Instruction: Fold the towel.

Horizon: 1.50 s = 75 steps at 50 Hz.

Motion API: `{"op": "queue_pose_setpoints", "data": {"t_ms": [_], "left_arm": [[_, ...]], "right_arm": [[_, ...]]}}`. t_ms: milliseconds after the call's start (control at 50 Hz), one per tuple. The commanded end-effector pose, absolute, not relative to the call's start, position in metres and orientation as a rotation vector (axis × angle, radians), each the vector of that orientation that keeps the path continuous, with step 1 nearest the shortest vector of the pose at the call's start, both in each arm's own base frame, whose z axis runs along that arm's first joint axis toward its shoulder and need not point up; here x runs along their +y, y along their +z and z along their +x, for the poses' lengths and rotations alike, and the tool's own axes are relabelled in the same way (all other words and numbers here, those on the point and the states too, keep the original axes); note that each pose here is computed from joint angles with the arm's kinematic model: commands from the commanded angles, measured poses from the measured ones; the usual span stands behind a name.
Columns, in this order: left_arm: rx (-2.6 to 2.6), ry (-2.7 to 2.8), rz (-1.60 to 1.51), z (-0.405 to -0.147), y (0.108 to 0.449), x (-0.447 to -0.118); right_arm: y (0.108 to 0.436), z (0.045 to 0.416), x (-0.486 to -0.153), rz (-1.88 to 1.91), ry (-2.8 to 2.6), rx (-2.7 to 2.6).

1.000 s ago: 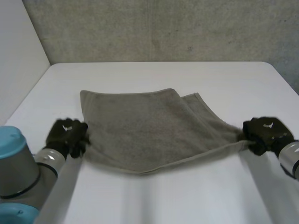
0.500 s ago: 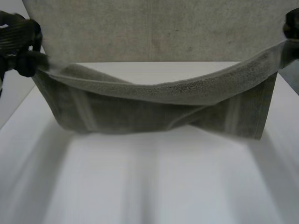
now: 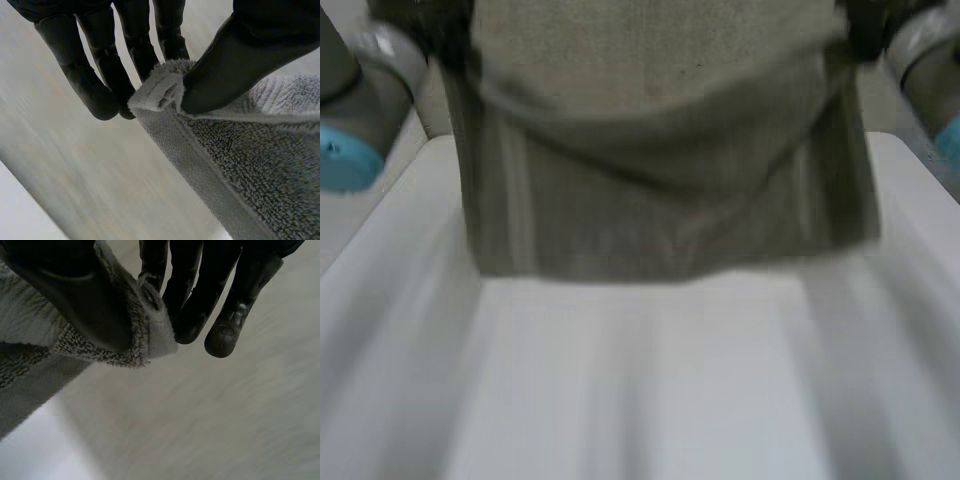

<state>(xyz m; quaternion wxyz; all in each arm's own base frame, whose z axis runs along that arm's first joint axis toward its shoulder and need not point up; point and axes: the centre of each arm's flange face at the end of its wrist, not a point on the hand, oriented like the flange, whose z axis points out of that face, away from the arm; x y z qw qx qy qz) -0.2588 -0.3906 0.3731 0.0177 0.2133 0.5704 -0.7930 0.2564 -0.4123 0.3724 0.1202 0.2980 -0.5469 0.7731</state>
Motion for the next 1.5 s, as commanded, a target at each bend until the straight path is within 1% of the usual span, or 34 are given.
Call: {"op": "queue_pose_setpoints", "data": {"t_ms": [20, 60, 80, 100, 140, 160, 200, 220, 240, 260, 300, 320, 360, 380, 420, 440, 460, 480, 520, 580, 640, 700, 740, 800, 840, 860, 900, 1000, 1160, 1340, 1380, 1400, 1440, 1500], "left_arm": [[1.23, -2.819, 0.452, -0.264, 0.459, -0.368], [1.239, -2.814, 0.449, -0.265, 0.453, -0.37], [1.284, -2.789, 0.459, -0.265, 0.441, -0.373], [1.284, -2.789, 0.459, -0.265, 0.441, -0.373], [1.436, -2.703, 0.505, -0.264, 0.403, -0.381], [1.437, -2.703, 0.505, -0.264, 0.403, -0.381], [1.616, -2.57, 0.555, -0.256, 0.353, -0.389], [1.617, -2.57, 0.555, -0.256, 0.353, -0.389], [1.705, -2.498, 0.576, -0.251, 0.327, -0.391], [1.706, -2.497, 0.576, -0.251, 0.327, -0.391], [1.84, -2.383, 0.609, -0.245, 0.28, -0.39], [1.841, -2.383, 0.609, -0.245, 0.279, -0.39], [1.948, -2.282, 0.649, -0.243, 0.232, -0.386], [1.949, -2.281, 0.649, -0.243, 0.231, -0.386], [2.045, -2.179, 0.677, -0.238, 0.189, -0.381], [2.046, -2.178, 0.678, -0.238, 0.189, -0.381], [2.092, -2.125, 0.693, -0.236, 0.17, -0.378], [2.093, -2.125, 0.693, -0.236, 0.17, -0.378], [2.18, -2.03, 0.718, -0.232, 0.142, -0.369], [2.23, -1.969, 0.723, -0.227, 0.13, -0.361], [2.246, -1.948, 0.712, -0.221, 0.128, -0.358], [2.235, -1.943, 0.675, -0.208, 0.143, -0.351], [2.23, -1.936, 0.647, -0.197, 0.162, -0.34], [2.246, -1.915, 0.644, -0.193, 0.167, -0.332], [2.278, -1.872, 0.634, -0.185, 0.18, -0.316], [2.278, -1.871, 0.634, -0.185, 0.18, -0.315], [2.299, -1.853, 0.614, -0.173, 0.196, -0.3], [2.348, -1.846, 0.614, -0.156, 0.205, -0.285], [2.449, -1.799, 0.665, -0.154, 0.216, -0.256], [2.46, -1.767, 0.653, -0.148, 0.216, -0.262], [2.464, -1.782, 0.672, -0.155, 0.212, -0.276], [2.464, -1.782, 0.672, -0.155, 0.212, -0.276], [2.484, -1.799, 0.713, -0.171, 0.206, -0.295], [2.492, -1.815, 0.744, -0.183, 0.202, -0.304]], "right_arm": [[0.447, 0.253, -0.393, 0.61, 2.668, -1.362], [0.44, 0.254, -0.392, 0.649, 2.642, -1.407], [0.426, 0.256, -0.393, 0.701, 2.607, -1.468], [0.426, 0.256, -0.393, 0.701, 2.606, -1.469], [0.388, 0.261, -0.396, 0.823, 2.507, -1.607], [0.388, 0.261, -0.396, 0.824, 2.506, -1.608], [0.347, 0.263, -0.397, 0.946, 2.376, -1.727], [0.346, 0.263, -0.397, 0.947, 2.376, -1.728], [0.327, 0.263, -0.396, 1.003, 2.305, -1.78], [0.326, 0.263, -0.396, 1.004, 2.304, -1.781], [0.287, 0.263, -0.391, 1.1, 2.17, -1.879], [0.287, 0.263, -0.391, 1.1, 2.169, -1.88], [0.247, 0.262, -0.384, 1.184, 2.04, -1.974], [0.247, 0.262, -0.384, 1.184, 2.04, -1.975], [0.214, 0.262, -0.376, 1.263, 1.942, -2.038], [0.214, 0.262, -0.376, 1.263, 1.941, -2.038], [0.195, 0.261, -0.374, 1.29, 1.891, -2.071], [0.194, 0.261, -0.374, 1.291, 1.89, -2.071], [0.156, 0.259, -0.37, 1.333, 1.782, -2.153], [0.144, 0.256, -0.363, 1.352, 1.733, -2.195], [0.146, 0.254, -0.36, 1.352, 1.726, -2.203], [0.168, 0.241, -0.355, 1.301, 1.747, -2.182], [0.192, 0.229, -0.345, 1.259, 1.766, -2.164], [0.202, 0.225, -0.338, 1.247, 1.768, -2.161], [0.224, 0.214, -0.322, 1.225, 1.765, -2.163], [0.224, 0.214, -0.322, 1.225, 1.765, -2.163], [0.242, 0.195, -0.31, 1.192, 1.723, -2.186], [0.255, 0.174, -0.296, 1.23, 1.638, -2.2], [0.271, 0.154, -0.278, 1.285, 1.502, -2.24], [0.275, 0.148, -0.283, 1.36, 1.44, -2.176], [0.265, 0.149, -0.303, 1.337, 1.476, -2.174], [0.265, 0.149, -0.303, 1.337, 1.476, -2.174], [0.248, 0.16, -0.326, 1.333, 1.518, -2.197], [0.243, 0.167, -0.337, 1.329, 1.534, -2.196]]}}
